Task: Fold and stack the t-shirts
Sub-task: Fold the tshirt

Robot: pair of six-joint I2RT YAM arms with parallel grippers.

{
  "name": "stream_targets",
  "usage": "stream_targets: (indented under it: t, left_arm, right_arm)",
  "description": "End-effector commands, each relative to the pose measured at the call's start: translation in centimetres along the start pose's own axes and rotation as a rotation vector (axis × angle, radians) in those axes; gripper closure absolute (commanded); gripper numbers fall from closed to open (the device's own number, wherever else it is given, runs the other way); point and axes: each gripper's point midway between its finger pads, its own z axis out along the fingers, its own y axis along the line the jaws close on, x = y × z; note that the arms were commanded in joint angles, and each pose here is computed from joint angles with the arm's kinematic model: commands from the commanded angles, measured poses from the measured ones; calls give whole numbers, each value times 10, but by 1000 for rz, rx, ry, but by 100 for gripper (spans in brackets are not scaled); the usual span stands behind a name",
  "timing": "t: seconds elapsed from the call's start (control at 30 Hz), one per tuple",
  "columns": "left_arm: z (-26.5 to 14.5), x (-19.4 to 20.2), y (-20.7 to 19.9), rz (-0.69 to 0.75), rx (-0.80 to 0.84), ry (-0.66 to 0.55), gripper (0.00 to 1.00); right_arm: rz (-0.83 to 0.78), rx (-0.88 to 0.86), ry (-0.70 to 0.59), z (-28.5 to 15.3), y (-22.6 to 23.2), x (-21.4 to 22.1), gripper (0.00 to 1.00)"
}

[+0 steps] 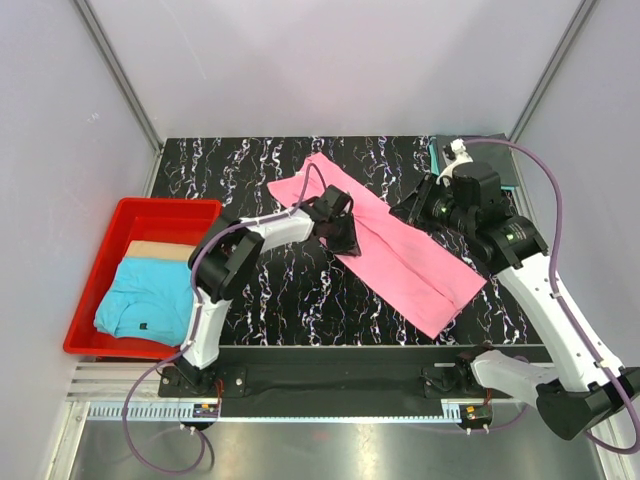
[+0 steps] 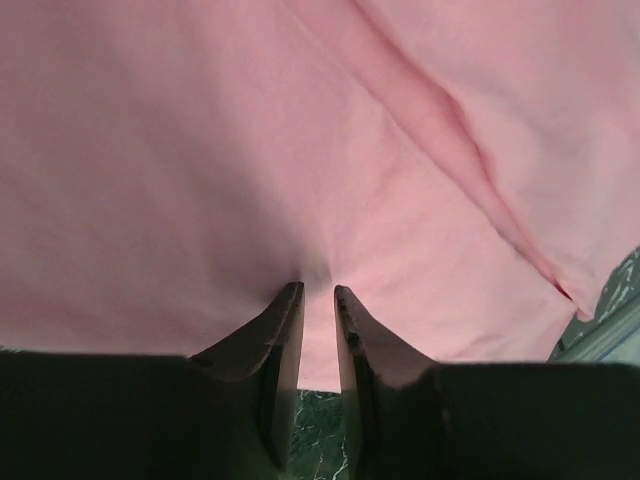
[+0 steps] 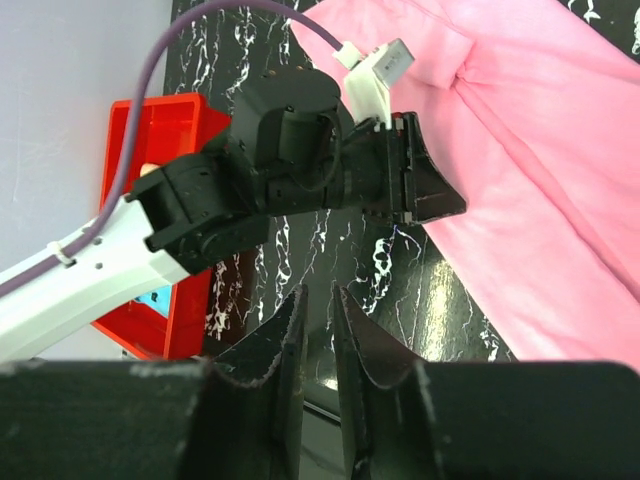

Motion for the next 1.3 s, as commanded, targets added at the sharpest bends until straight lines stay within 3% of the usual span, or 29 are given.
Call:
stream_targets:
  t: [0.0, 0.17, 0.37, 0.5, 0.6, 0.63, 0.73, 0.93, 1.13, 1.27]
  left_arm:
    - [-7, -6, 45, -15, -197, -5, 74]
    - [-24, -13, 94, -65, -283, -11, 73]
    - [-67, -66, 134, -78, -345, -54, 71]
    - [-113, -116, 111, -54, -287, -176, 68]
    - [-126, -123, 86, -43, -180, -192, 63]
    - [-127, -122, 82, -48, -164, -187, 63]
    - [-122, -95, 75, -71, -108, -120, 63]
    - [-120, -48, 66, -68, -41, -105, 64]
    - [-106, -12, 93, -85, -131, -51, 64]
    - [-100, -4, 128, -119, -277, -58, 64]
  right_arm:
    - [-1, 11, -13, 4, -3, -3, 77]
    - [-5, 27, 5, 14, -8, 0, 77]
    - [-27, 95, 51, 38, -36, 20, 77]
    - [-21, 173, 167, 66, -75, 62, 88]
    - [8, 226, 253, 86, -104, 98, 96]
    - [19, 237, 271, 96, -112, 106, 100]
    - [54, 279, 343, 110, -134, 135, 100]
    - [96, 449, 424, 105, -178, 174, 100]
    - [148, 569, 433, 91, -207, 199, 100]
    - [166, 618, 427, 84, -220, 209, 100]
